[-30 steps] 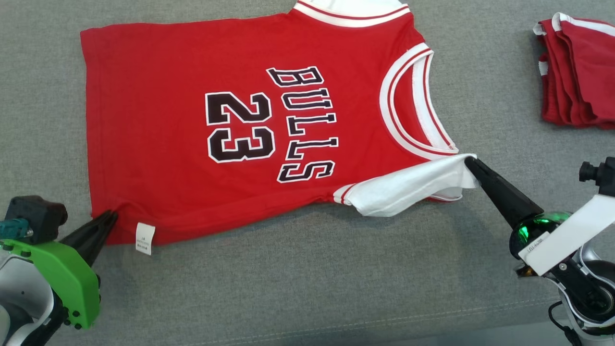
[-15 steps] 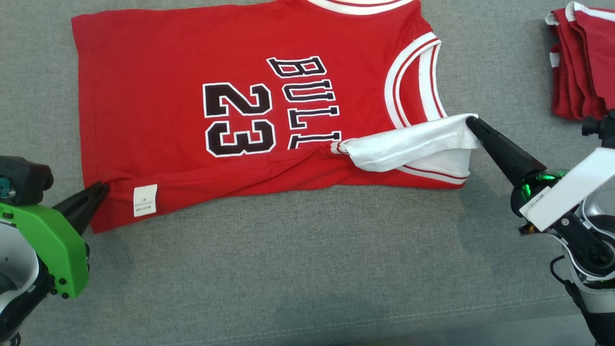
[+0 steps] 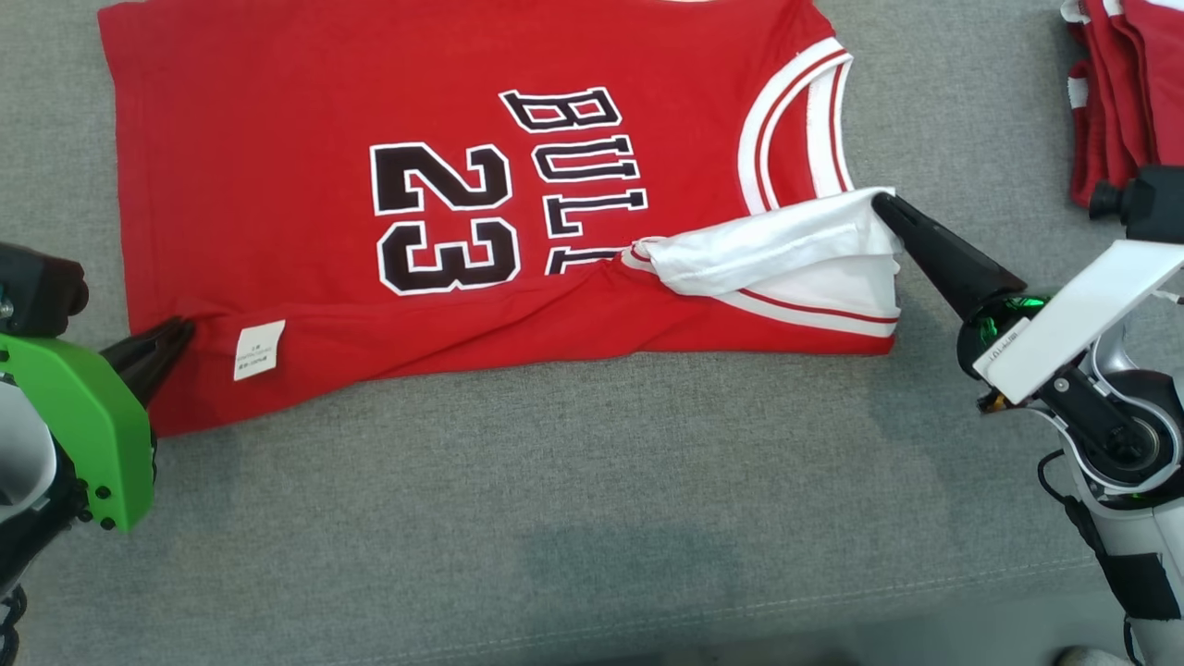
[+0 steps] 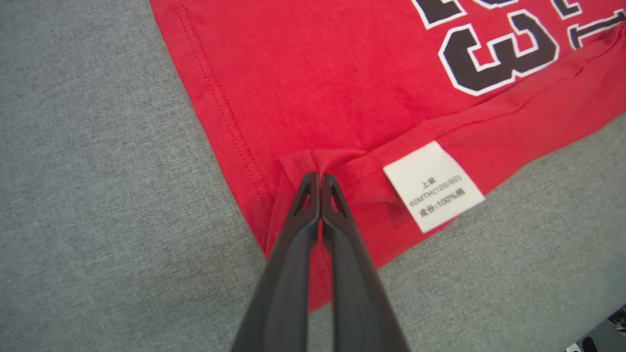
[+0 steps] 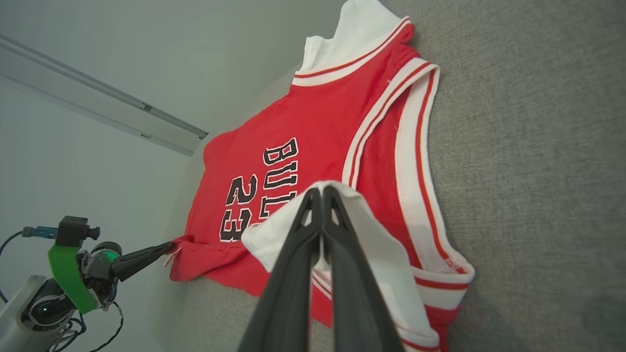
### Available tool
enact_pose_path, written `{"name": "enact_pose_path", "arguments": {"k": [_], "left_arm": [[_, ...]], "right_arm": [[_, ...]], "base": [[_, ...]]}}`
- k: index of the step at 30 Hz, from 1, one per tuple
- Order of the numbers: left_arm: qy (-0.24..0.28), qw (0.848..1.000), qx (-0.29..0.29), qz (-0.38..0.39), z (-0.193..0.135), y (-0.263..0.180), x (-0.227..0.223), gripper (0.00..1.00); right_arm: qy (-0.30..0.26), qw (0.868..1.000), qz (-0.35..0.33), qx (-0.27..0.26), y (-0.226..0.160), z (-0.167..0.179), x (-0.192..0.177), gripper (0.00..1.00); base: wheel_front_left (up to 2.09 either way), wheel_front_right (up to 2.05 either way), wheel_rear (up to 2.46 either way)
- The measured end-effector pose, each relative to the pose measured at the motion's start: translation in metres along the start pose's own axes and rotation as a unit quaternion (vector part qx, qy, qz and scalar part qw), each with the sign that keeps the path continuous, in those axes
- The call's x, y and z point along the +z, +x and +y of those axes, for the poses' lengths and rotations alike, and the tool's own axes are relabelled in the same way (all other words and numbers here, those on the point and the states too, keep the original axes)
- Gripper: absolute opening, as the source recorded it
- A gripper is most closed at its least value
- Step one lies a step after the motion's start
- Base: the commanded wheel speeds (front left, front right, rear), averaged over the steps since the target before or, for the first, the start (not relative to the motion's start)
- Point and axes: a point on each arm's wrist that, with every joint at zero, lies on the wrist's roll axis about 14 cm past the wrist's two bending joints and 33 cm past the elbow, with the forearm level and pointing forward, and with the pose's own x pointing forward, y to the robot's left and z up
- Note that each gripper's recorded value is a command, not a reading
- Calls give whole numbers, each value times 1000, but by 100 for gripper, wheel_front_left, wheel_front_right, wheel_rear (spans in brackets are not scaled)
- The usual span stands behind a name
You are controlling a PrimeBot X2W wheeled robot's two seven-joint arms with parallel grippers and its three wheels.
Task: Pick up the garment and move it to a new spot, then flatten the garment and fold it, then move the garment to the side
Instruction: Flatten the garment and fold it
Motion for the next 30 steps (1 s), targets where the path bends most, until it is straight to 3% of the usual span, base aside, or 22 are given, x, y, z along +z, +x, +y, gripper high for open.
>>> {"name": "enact_pose_path", "arguments": {"k": [9,21,30], "left_arm": [[-5,1000,-3,24,4,10,1,0],[14,1000,-1,-6,8,16,31,0],[8,1000,12,2,19,23,29,0]], "right_arm": [[-8,1000,10,-6,9,-6,-4,0],[-19,1000,7,-5,18,-7,1,0],[-28,1000,0,-3,26,-7,6,0]], "base": [[0,0,0],[0,0,0],[0,0,0]]}}
